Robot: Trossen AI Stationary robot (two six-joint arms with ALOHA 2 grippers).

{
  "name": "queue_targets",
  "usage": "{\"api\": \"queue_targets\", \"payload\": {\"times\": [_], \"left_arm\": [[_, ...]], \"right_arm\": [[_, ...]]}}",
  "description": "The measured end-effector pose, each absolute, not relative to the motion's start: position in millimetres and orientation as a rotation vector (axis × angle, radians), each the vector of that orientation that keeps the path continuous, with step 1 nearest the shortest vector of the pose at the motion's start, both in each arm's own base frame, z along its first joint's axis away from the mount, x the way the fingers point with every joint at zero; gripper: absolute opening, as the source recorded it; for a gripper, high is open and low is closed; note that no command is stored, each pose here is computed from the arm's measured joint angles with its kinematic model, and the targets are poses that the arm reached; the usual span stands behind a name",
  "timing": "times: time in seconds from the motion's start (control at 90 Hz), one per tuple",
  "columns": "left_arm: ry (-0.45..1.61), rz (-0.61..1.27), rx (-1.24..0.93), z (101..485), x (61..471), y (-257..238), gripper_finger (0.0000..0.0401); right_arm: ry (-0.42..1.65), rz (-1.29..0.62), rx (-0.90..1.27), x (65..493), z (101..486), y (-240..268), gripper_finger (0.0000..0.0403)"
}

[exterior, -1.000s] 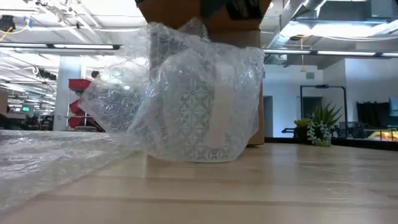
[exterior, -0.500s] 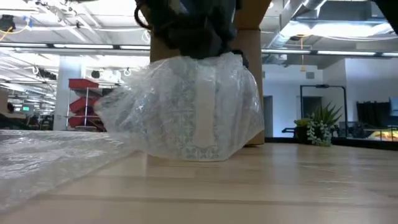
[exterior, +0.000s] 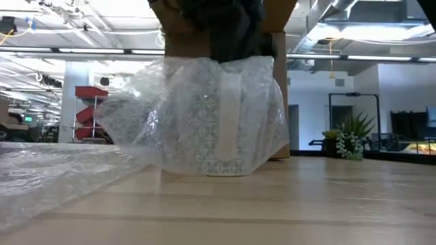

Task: Wrap mug
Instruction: Wrap the blue patterned mug with the right transparent bubble wrap

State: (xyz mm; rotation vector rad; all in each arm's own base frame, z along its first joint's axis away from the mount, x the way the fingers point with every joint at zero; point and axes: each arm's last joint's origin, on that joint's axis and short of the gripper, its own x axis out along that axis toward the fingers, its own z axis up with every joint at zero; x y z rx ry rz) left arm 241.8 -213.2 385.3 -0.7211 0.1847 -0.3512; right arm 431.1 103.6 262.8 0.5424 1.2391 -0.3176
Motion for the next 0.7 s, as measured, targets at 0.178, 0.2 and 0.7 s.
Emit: {"api": "queue_targets", "payload": {"times": [0.178, 0.2, 0.7], "left_arm": [[0.124, -0.377, -0.762, 392.5, 241.8, -213.2, 0.0000], [0.105, -0.384, -0.771, 394.6, 241.7, -213.2, 0.0000], [-0.176, -0.393, -0.741, 420.3, 239.6, -207.1, 0.0000]], "right_arm": [[1.167, -0.255, 0.564, 418.2, 293.3, 111.3, 0.0000], [1.160, -0.246, 0.564, 416.7, 296.2, 112.8, 0.0000], [1.298, -0.280, 0.491, 448.1, 219.6, 118.4, 0.0000]]}}
